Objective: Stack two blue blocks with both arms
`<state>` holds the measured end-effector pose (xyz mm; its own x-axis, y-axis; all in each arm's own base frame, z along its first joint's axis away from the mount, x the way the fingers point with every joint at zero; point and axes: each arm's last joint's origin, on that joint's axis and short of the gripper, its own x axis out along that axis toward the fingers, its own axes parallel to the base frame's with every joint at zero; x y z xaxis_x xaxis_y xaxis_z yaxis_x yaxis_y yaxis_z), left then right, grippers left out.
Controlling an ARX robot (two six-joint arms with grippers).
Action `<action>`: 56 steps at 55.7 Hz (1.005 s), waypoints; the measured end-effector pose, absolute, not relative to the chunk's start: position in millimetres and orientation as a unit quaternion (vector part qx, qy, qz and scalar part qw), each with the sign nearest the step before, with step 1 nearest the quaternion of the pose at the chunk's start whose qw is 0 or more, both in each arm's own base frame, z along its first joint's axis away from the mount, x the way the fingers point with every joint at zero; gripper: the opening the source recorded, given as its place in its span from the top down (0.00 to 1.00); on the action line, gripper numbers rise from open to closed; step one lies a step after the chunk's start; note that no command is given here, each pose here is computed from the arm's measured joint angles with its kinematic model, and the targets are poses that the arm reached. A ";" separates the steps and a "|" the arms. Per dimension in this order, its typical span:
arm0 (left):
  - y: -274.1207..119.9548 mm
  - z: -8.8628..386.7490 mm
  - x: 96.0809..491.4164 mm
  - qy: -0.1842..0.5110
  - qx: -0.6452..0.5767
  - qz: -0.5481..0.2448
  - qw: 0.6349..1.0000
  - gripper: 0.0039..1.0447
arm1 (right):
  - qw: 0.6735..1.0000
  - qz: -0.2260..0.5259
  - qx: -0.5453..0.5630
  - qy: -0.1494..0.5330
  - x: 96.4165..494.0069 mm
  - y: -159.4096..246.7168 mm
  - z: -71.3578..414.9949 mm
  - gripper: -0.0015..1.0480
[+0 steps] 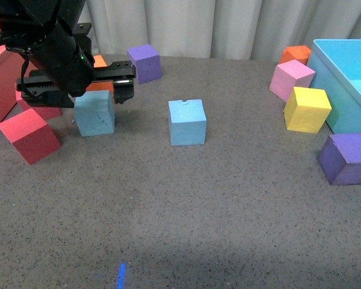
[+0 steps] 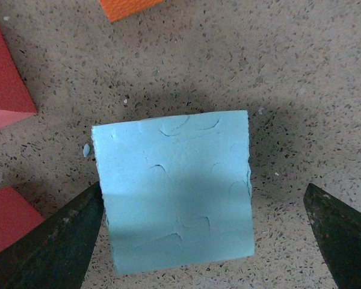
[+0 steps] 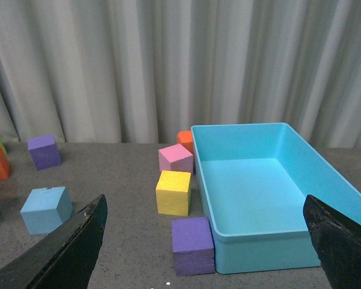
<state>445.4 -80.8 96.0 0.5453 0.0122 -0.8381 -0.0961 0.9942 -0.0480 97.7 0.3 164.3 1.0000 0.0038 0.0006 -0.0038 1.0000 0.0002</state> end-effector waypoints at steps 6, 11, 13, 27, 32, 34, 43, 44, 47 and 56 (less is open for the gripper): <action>-81.8 88.7 450.9 0.484 -0.042 0.034 0.873 0.06 | 1.000 0.002 0.000 0.000 97.7 0.3 164.3 0.09; -82.0 83.0 453.6 0.490 -0.039 0.036 0.870 0.06 | 1.000 0.002 0.000 0.000 97.7 0.3 164.3 0.09; -81.8 79.1 454.7 0.495 -0.040 0.032 0.867 0.06 | 1.000 0.002 0.000 0.000 97.7 0.3 164.3 0.09; -79.2 77.9 454.6 0.498 -0.034 0.040 0.866 0.40 | 1.000 0.002 0.000 0.000 97.7 0.3 164.3 0.09; -81.2 86.0 451.6 0.492 -0.035 0.036 0.869 0.47 | 1.000 0.002 0.000 0.000 97.7 0.3 164.3 0.09; -83.0 90.9 450.0 0.488 -0.035 0.034 0.871 0.49 | 1.000 0.002 0.000 0.000 97.7 0.3 164.3 0.09; -97.5 116.6 439.9 0.468 -0.035 0.018 0.883 0.52 | 1.000 0.002 0.000 0.000 97.7 0.3 164.3 0.09; -100.9 121.1 437.9 0.465 -0.037 0.015 0.885 0.53 | 1.000 0.002 0.000 0.000 97.7 0.3 164.3 0.09; -108.5 129.5 433.7 0.458 -0.038 0.007 0.888 0.53 | 1.000 0.002 0.000 0.000 97.7 0.3 164.3 0.09; -144.3 146.7 419.1 0.443 -0.027 -0.019 0.896 0.54 | 1.000 0.002 0.000 0.000 97.7 0.3 164.3 0.09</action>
